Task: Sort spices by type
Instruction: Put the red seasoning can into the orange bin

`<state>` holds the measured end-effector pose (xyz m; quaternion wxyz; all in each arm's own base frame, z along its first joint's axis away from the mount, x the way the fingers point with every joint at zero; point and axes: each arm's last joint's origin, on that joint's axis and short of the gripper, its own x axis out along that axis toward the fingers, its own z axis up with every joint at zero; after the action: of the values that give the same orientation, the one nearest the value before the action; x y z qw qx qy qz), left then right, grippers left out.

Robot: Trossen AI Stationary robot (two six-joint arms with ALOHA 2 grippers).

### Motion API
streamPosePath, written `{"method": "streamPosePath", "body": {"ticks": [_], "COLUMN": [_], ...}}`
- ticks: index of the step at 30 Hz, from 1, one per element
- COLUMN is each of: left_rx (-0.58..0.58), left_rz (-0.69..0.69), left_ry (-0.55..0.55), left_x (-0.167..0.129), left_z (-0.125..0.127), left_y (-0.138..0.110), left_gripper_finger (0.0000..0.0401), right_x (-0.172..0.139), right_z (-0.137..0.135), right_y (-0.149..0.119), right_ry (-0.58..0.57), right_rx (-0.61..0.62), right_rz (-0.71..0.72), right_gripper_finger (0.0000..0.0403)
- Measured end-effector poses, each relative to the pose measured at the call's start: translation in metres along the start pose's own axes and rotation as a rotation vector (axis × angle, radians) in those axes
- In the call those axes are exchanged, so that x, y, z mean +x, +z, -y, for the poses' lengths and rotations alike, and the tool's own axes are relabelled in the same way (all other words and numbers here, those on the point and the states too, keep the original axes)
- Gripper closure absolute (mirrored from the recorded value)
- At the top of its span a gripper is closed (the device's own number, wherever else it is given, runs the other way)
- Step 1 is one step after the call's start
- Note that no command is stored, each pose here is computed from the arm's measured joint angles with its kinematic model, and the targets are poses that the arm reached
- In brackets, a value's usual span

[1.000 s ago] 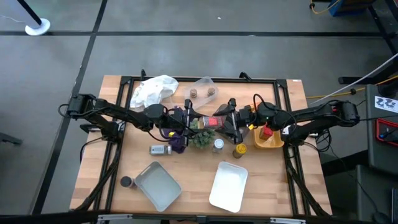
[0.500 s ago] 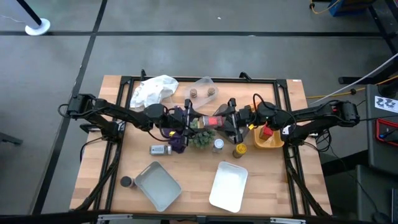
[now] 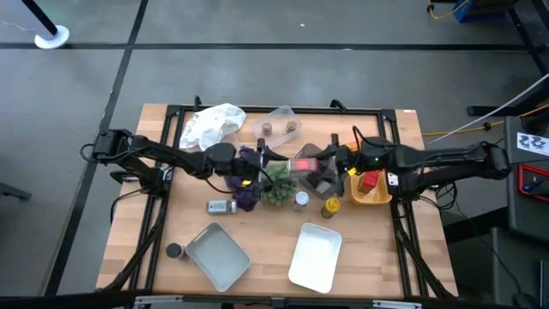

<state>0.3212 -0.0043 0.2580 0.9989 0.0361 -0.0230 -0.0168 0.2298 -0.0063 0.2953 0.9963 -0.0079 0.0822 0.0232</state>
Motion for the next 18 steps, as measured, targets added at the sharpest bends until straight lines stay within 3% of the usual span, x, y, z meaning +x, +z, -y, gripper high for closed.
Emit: {"method": "streamPosePath", "body": {"ticks": [7, 12, 18], "left_rx": [-0.045, -0.046, -0.046], "left_rz": [-0.063, -0.095, -0.117], "left_ry": [0.003, 0.008, 0.007], "left_x": [0.000, -0.001, -0.001], "left_z": [-0.005, -0.006, -0.006], "left_y": [-0.006, -0.010, -0.012], "left_gripper_finger": [0.0075, 0.0075, 0.0075], "right_x": [-0.033, -0.061, -0.085], "right_z": [0.006, 0.007, 0.006], "right_y": [0.039, 0.066, 0.066], "right_ry": [-0.236, -0.360, -0.463], "right_rx": [0.010, 0.105, 0.248], "right_rz": [-0.361, -0.529, -0.702], "right_gripper_finger": [0.0177, 0.0178, 0.0174]}}
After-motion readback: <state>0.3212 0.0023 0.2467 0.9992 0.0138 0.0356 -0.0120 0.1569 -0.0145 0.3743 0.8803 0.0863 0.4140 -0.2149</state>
